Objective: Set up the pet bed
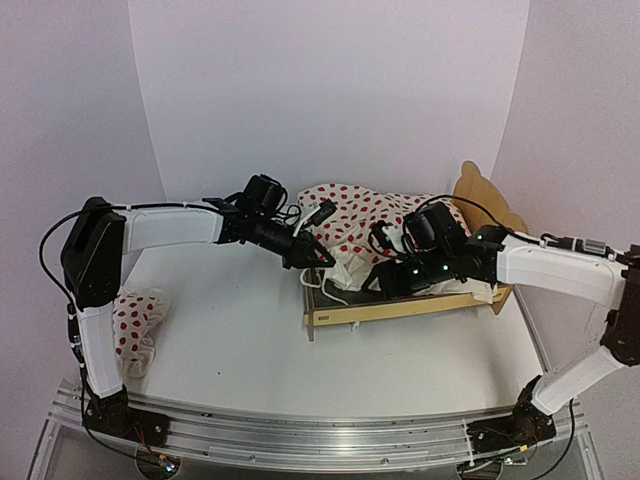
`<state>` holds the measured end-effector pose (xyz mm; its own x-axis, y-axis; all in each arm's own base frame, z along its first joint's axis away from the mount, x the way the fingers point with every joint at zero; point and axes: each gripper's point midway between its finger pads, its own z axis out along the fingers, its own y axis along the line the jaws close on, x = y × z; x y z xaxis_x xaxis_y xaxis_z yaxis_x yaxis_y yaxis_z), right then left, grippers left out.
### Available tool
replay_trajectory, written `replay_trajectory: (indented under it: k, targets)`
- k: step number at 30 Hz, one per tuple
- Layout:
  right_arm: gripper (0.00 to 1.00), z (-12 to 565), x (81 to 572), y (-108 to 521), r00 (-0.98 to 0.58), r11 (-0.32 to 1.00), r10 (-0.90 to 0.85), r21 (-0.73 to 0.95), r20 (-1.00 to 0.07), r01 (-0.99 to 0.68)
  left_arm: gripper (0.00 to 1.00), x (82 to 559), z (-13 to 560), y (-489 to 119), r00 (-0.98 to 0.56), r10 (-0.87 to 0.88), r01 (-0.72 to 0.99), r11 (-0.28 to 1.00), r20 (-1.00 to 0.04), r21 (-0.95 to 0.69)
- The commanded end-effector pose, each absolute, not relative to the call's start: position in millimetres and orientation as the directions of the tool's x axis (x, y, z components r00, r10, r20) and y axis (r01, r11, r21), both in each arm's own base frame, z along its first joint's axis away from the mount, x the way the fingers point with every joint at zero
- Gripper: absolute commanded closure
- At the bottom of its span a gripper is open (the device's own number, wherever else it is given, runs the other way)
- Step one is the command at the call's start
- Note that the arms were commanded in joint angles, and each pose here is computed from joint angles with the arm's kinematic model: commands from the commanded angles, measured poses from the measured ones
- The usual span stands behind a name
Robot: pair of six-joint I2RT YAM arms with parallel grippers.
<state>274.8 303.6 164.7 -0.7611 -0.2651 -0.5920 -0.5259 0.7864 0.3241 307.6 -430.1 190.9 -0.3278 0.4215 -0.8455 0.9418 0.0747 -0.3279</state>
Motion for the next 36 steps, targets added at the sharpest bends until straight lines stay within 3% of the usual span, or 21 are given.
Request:
replay_trajectory:
  k: [1,5,8,19,25,36]
  targets:
    - [0.53,152.3,241.3,304.4,-0.69,0.732,-0.34,0.281,-0.638,-0.621,1.0,305.6,186.3,-440.2,-0.328,0.411,0.941,0.06,-0.85,-0.334]
    - [0.53,141.7,236.0,309.1,-0.546,0.709,-0.233,0.244,-0.805,-0.661,1.0,312.2,188.3,-443.7,-0.335,0.398,0.94,0.08,-0.854,-0.331]
    - [0.53,123.5,238.9,310.1,-0.467,0.723,-0.162,0.218,-0.869,-0.656,1.0,315.4,189.4,-445.2,-0.332,0.396,0.942,0.088,-0.856,-0.325]
    - [0.52,89.0,264.0,333.6,-0.305,0.808,0.023,0.197,-0.952,-0.555,1.0,316.5,188.0,-444.2,-0.345,0.404,0.937,0.103,-0.847,-0.333]
    - [0.54,70.0,271.2,313.0,-0.297,0.88,0.105,0.228,-0.949,-0.417,1.0,317.5,191.7,-445.4,-0.347,0.397,0.937,0.099,-0.85,-0.336]
    - [0.53,48.6,285.7,316.7,-0.258,0.908,0.13,0.219,-0.958,-0.357,1.0,318.7,195.5,-447.2,-0.355,0.377,0.934,0.097,-0.855,-0.345]
